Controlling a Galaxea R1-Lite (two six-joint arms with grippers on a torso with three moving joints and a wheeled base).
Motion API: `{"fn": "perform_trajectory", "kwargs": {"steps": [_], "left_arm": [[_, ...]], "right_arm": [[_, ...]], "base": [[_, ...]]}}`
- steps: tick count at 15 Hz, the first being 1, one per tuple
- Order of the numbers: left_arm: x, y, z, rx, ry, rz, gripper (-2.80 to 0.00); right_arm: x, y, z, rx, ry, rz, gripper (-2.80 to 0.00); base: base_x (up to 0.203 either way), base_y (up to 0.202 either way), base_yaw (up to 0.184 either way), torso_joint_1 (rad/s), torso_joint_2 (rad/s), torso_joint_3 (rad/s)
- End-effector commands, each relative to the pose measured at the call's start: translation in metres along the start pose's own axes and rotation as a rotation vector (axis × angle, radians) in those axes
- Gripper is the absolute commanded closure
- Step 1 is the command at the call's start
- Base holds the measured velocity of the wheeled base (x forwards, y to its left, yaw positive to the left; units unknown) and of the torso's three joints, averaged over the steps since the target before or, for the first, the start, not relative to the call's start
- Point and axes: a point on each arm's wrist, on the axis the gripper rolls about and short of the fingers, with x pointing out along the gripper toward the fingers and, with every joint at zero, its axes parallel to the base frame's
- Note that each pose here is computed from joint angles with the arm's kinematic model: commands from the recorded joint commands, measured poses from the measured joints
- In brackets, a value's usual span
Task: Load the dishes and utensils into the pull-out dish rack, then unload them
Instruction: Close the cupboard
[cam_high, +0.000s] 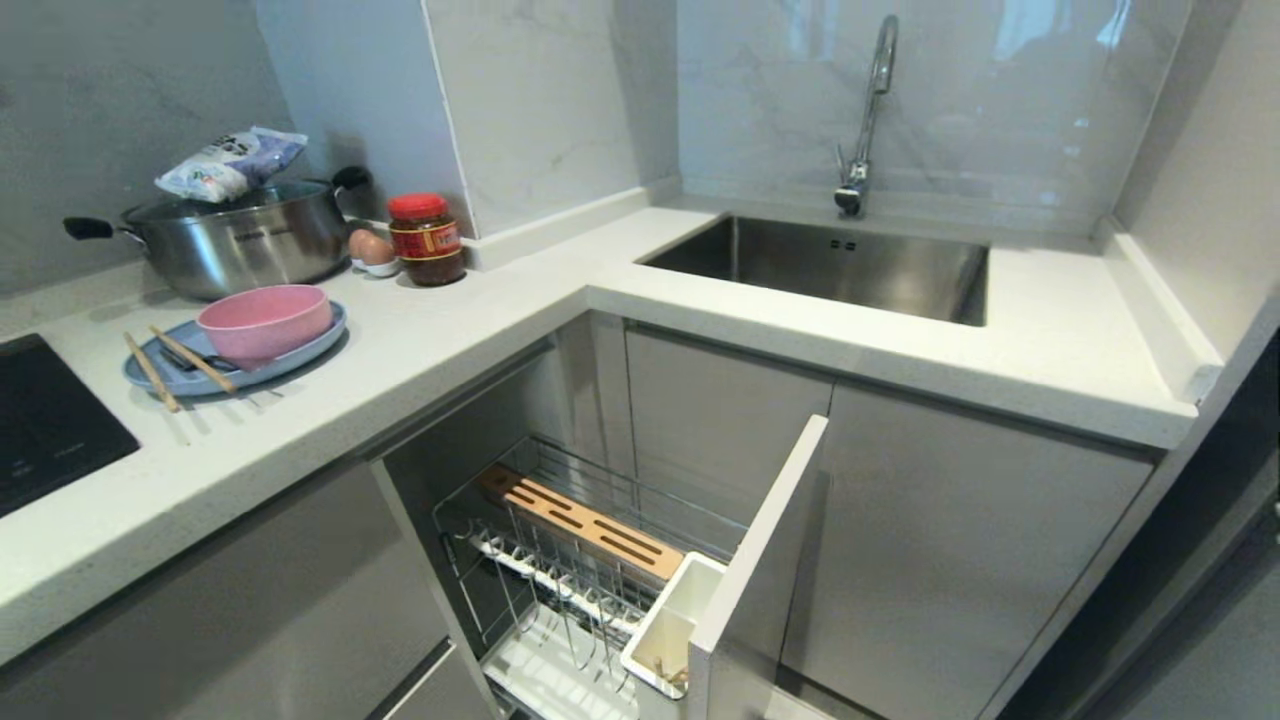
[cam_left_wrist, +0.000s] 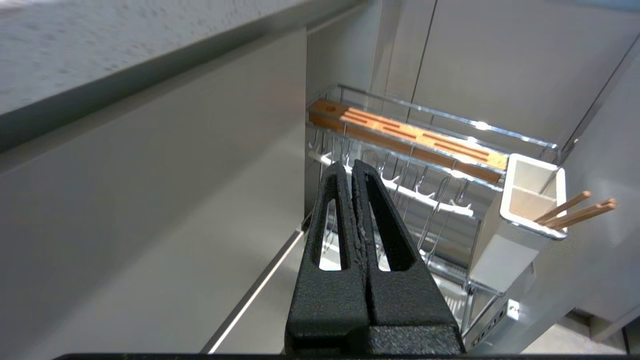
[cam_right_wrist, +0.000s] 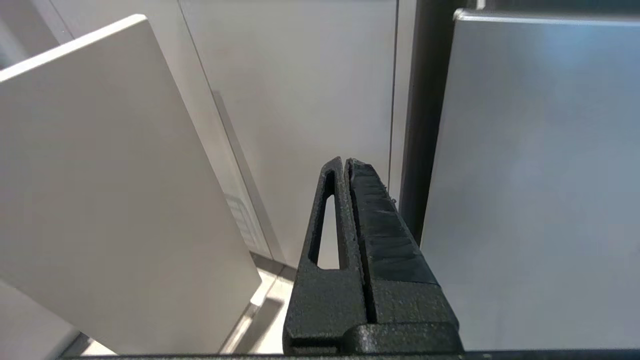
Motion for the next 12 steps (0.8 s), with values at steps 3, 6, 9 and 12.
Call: {"fn": "perform_trajectory", "kwargs": {"steps": [3, 6, 9, 12], "left_arm": [[0.0001, 0.0, -0.0001, 0.001, 0.002, 0.0, 0.0], [0.0001, 0.0, -0.0001, 0.0, 0.002, 0.0, 0.0], [0.0001, 0.0, -0.0001, 0.0, 0.002, 0.0, 0.0], [0.0001, 0.0, -0.0001, 0.0, 0.002, 0.0, 0.0]], "right_arm": [[-0.0003, 0.0, 0.0, 0.001, -0.005, 0.0, 0.0], [-0.0003, 0.0, 0.0, 0.001, -0.005, 0.0, 0.0], [-0.0003, 0.0, 0.0, 0.001, -0.005, 0.0, 0.0], [-0.0003, 0.0, 0.0, 0.001, -0.005, 0.0, 0.0]], "base": [[0.0, 0.0, 0.0, 0.005, 0.0, 0.204], [0.0, 0.0, 0.0, -0.001, 0.0, 0.203], [0.0, 0.0, 0.0, 0.003, 0.0, 0.206], [0.0, 0.0, 0.0, 0.002, 0.0, 0.2]]}}
